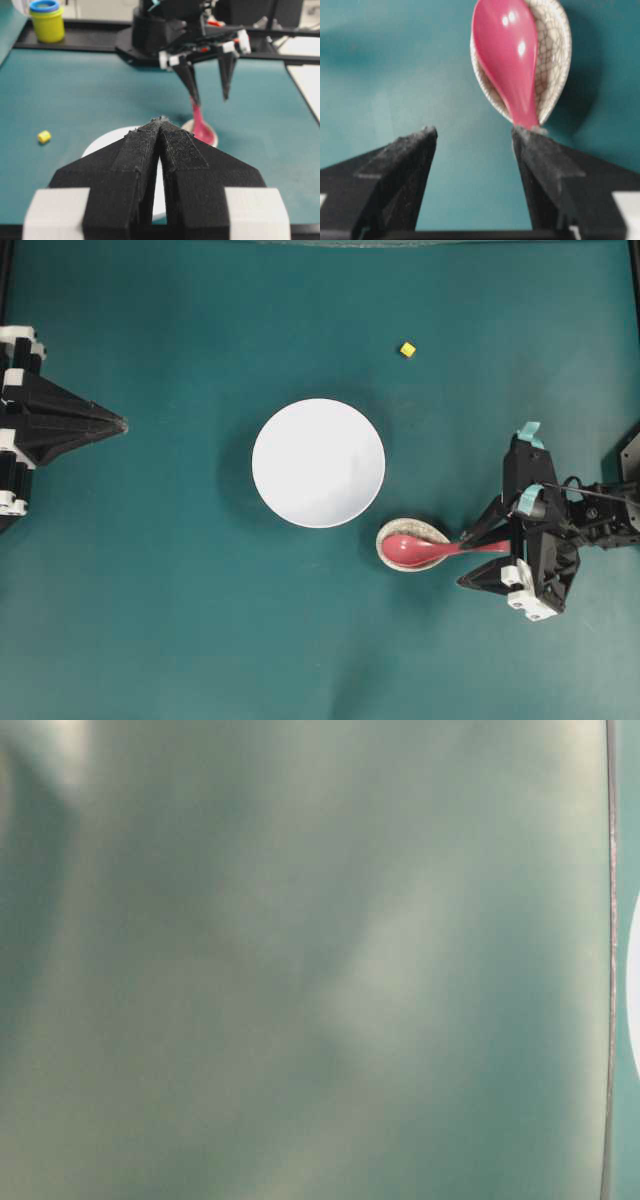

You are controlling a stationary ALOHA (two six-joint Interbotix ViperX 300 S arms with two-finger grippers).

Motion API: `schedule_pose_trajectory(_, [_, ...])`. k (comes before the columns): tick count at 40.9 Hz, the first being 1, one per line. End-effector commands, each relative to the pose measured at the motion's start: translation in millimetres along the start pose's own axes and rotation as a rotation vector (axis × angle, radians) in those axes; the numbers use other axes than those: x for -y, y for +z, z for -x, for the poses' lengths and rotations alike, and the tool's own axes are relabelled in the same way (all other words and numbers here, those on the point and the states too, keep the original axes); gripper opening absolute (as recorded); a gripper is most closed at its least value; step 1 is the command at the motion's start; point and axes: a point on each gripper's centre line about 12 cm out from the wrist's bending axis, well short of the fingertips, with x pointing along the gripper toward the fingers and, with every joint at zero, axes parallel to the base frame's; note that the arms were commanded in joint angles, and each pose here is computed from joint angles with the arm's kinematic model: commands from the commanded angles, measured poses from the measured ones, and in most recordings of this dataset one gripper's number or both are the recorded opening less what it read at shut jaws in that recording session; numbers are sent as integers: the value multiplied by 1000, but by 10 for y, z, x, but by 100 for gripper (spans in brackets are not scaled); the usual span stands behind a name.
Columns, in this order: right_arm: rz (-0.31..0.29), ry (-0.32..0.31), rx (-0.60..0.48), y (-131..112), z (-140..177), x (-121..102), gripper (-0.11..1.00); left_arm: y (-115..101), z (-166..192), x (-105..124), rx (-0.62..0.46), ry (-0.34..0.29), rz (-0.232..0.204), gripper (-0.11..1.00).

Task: Scoop the yellow hexagonal prism block from the bowl with a spoon using the right arm.
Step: 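Carry the spoon back and lower it onto the spoon rest, then open the right gripper and release the spoon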

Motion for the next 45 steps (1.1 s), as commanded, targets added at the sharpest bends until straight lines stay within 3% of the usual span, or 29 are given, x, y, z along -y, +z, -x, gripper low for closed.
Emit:
schedule_pose_trajectory(1, [6, 17, 18, 43, 24, -42, 62, 123, -25, 6, 35, -2, 2, -1])
schedule_pose_trajectory(12, [46, 9, 32, 87, 21, -8, 62, 123, -25, 3, 35, -1, -2, -1])
schedule_pose_trajectory(21, [112, -48, 71, 253, 17, 177, 62, 125, -25, 6, 37, -3, 0, -1])
schedule_pose_trajectory(36, [198, -223, 201, 823, 96, 679, 62, 127, -24, 6, 38, -3, 0, -1])
schedule_pose_trajectory(45, [191, -338, 261, 1167, 149, 1029, 62, 127, -24, 7, 38, -3, -5, -1])
